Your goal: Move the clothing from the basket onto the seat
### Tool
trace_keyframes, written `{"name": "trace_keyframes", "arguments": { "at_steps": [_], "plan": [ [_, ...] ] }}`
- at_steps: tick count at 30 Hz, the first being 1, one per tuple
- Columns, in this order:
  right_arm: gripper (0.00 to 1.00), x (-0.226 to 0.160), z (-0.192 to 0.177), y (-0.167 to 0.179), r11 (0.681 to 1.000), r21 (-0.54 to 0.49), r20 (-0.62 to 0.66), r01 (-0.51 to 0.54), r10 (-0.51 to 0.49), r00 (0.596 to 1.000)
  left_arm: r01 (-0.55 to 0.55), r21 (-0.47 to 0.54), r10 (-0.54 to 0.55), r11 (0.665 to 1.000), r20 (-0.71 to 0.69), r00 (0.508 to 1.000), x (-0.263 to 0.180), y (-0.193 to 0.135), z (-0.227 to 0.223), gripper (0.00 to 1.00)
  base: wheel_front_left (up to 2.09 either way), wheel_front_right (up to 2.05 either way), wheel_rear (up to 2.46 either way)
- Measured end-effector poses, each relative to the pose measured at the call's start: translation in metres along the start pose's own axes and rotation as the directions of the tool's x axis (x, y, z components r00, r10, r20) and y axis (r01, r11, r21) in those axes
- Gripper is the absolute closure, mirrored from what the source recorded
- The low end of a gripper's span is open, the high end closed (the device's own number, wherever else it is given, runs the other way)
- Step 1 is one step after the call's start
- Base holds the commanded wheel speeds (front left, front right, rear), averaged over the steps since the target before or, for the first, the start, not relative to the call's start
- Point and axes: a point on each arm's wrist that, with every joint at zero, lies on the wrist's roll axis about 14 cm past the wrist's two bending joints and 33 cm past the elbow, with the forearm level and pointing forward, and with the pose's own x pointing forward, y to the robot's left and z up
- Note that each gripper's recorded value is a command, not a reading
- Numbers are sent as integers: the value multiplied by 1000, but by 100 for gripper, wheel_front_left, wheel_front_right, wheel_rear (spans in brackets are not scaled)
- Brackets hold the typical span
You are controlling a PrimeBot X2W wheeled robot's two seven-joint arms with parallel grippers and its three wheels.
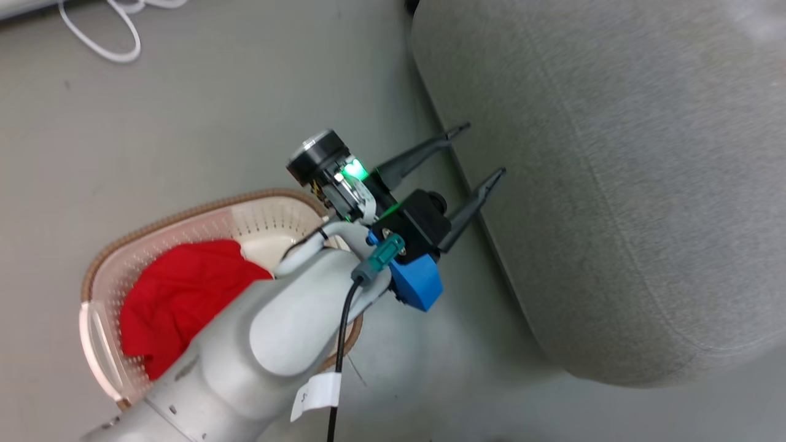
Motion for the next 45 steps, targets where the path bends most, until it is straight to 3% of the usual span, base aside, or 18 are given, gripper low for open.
{"name": "trace_keyframes", "arguments": {
  "at_steps": [7, 15, 24, 34, 35, 37, 45],
  "plan": [
    [100, 40, -17, -23, 994, -83, 40, 68, -65, 997, -19, -22, 18, 1000, -34, 999, -2, 31, -44, 0, 0, 0, 0],
    [100, 33, -111, -28, 985, -155, -174, 78, -105, 979, -40, -73, 35, 996, -69, 997, -9, 48, -88, 0, 0, 0, 0],
    [100, -15, -195, -29, 983, -164, -418, 84, -147, 897, -47, -86, 41, 995, -80, 996, -13, 51, -102, 0, 0, 0, 0],
    [100, -71, -243, -27, 984, -132, -591, 116, -172, 788, -50, -82, 43, 995, -87, 995, -17, 52, -103, 0, 0, 0, 0],
    [84, -72, -243, -27, 984, -127, -593, 123, -174, 786, -52, -80, 45, 995, -90, 995, -17, 53, -103, 0, 0, 0, 0],
    [0, -73, -242, -27, 984, -121, -592, 133, -179, 786, -57, -73, 50, 996, -91, 995, -18, 55, -101, 0, 0, 0, 0],
    [0, -80, -212, -33, 988, -126, -554, 93, -148, 819, -86, -59, 82, 995, -56, 995, -18, 55, -75, 0, 0, 0, 0]
  ]
}}
